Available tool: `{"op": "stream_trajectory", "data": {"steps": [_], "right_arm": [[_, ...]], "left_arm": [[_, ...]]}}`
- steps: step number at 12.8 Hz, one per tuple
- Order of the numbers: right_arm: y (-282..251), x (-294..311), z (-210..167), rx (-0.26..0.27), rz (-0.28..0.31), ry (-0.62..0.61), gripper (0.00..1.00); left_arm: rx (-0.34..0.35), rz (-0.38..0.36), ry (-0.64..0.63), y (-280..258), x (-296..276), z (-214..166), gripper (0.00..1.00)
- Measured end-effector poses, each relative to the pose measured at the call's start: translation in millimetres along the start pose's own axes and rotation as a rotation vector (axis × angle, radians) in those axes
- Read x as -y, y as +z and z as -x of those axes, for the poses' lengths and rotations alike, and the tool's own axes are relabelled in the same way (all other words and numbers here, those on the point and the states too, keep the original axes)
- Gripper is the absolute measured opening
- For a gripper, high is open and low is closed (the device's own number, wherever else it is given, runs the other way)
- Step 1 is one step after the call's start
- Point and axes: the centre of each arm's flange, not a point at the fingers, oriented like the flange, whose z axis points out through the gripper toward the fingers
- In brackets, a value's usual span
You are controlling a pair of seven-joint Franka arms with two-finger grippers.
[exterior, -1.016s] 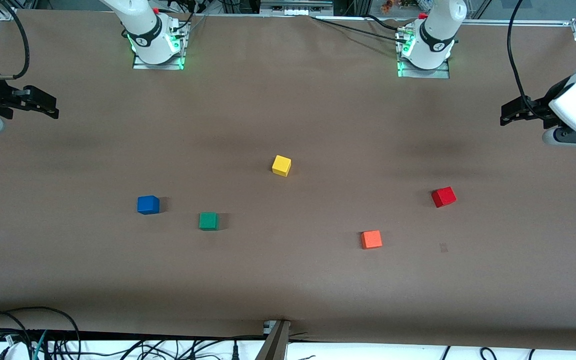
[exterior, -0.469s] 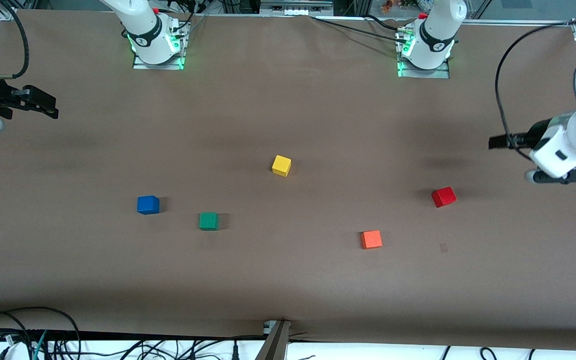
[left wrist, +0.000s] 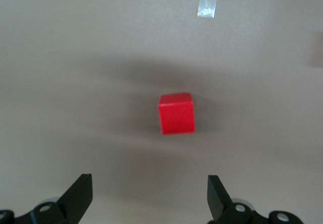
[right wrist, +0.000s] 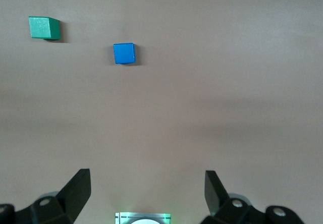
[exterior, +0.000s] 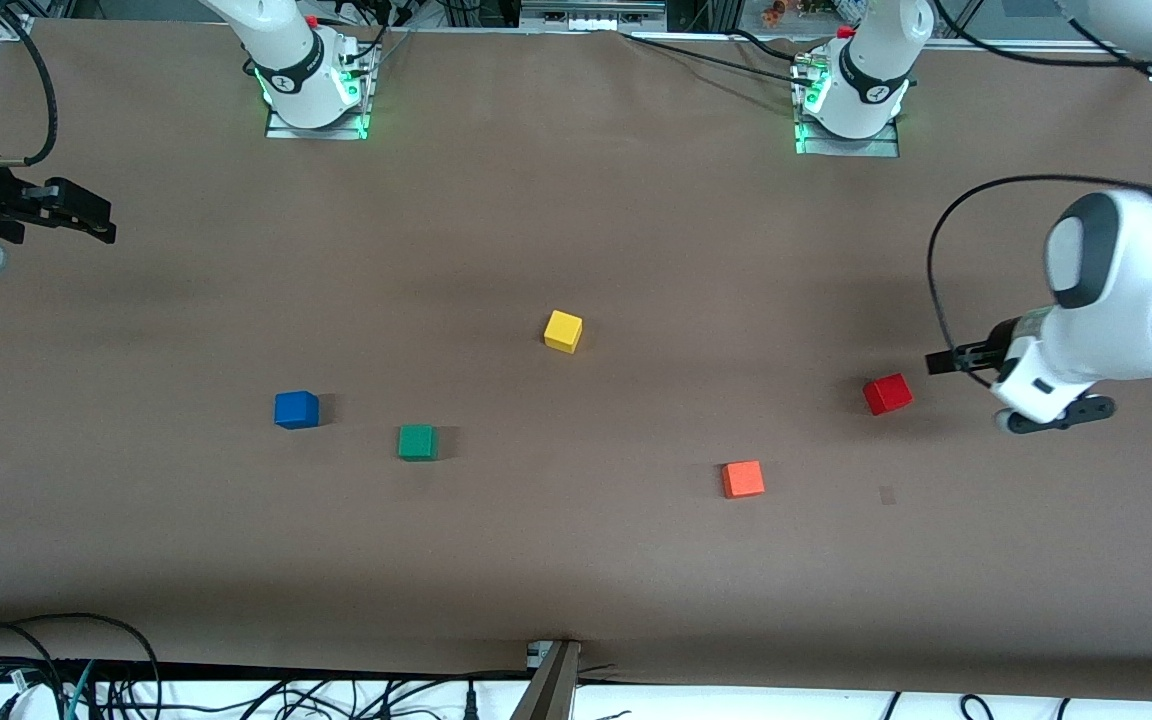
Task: Pass red block to right arm, stack on blue
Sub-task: 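Move the left gripper down over the red cube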
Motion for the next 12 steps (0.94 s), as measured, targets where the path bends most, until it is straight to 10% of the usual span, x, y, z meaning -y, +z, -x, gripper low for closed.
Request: {"op": "stream_trajectory", "data": {"steps": [10,12], "right_arm": [[35,13,-25,0.051,0.008,-0.018,1.00],[44,20,-30,0.066,0.004,-0.029,1.00]], "left_arm": [[-0.087,0.031,-0.032,135,-25,0,1.00],[-0.082,0.026,-0.023,139,-29,1,0.78]]}}
